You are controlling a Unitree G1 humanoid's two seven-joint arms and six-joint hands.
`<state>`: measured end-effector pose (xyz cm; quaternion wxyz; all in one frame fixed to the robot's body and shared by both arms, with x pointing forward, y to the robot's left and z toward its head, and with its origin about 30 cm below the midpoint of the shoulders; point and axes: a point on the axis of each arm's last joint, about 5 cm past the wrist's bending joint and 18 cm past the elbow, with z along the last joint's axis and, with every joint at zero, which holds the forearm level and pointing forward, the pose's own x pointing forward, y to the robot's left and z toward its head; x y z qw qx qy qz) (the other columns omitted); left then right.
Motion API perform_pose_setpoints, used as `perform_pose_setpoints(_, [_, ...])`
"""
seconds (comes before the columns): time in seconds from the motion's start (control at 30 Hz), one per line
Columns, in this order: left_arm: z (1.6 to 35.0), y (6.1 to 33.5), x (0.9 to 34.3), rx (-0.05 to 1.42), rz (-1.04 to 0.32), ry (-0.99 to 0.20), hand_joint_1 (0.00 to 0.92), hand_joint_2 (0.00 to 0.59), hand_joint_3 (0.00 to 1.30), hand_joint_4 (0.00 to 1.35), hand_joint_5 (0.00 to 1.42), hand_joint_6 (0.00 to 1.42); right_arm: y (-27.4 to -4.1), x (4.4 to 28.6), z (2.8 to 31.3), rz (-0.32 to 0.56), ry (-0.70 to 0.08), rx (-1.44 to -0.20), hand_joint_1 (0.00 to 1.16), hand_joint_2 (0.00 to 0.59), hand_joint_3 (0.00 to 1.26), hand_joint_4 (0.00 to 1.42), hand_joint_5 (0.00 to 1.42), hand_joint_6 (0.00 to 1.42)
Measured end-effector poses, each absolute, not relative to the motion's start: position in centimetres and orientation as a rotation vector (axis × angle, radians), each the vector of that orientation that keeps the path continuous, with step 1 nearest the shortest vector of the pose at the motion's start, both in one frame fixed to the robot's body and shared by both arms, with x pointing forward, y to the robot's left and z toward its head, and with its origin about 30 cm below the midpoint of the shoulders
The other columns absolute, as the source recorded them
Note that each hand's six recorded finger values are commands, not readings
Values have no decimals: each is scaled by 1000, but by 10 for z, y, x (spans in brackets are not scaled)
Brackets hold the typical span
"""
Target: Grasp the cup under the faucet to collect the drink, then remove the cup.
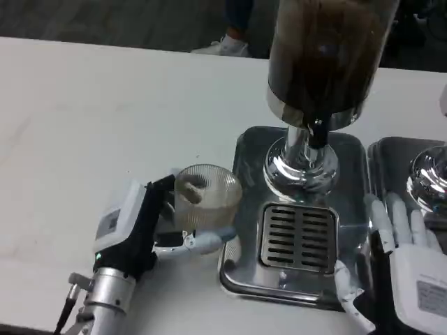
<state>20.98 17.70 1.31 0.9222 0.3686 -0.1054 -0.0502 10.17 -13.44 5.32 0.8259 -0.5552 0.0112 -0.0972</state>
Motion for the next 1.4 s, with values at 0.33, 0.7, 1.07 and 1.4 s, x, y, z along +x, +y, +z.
perform_pose_setpoints(0.33, [10,179,204,768,-29,-251,657,0,793,956,1080,1165,-134,103,54,-208,19,-1179,239,530,74,0,0,117])
perform_pose_setpoints(0.7, [11,179,205,763,9,-278,596,15,852,1022,1150,1247,-136,105,55,-221,16,-1180,239,530,74,0,0,121])
perform_pose_setpoints(1.07, [14,174,207,751,-4,-314,607,28,856,1035,1153,1272,-138,106,55,-235,14,-1180,239,530,74,0,0,124])
perform_pose_setpoints(1.4, [13,156,207,743,-103,-366,631,23,856,1035,1141,1270,-138,105,54,-244,11,-1179,239,530,72,0,0,127])
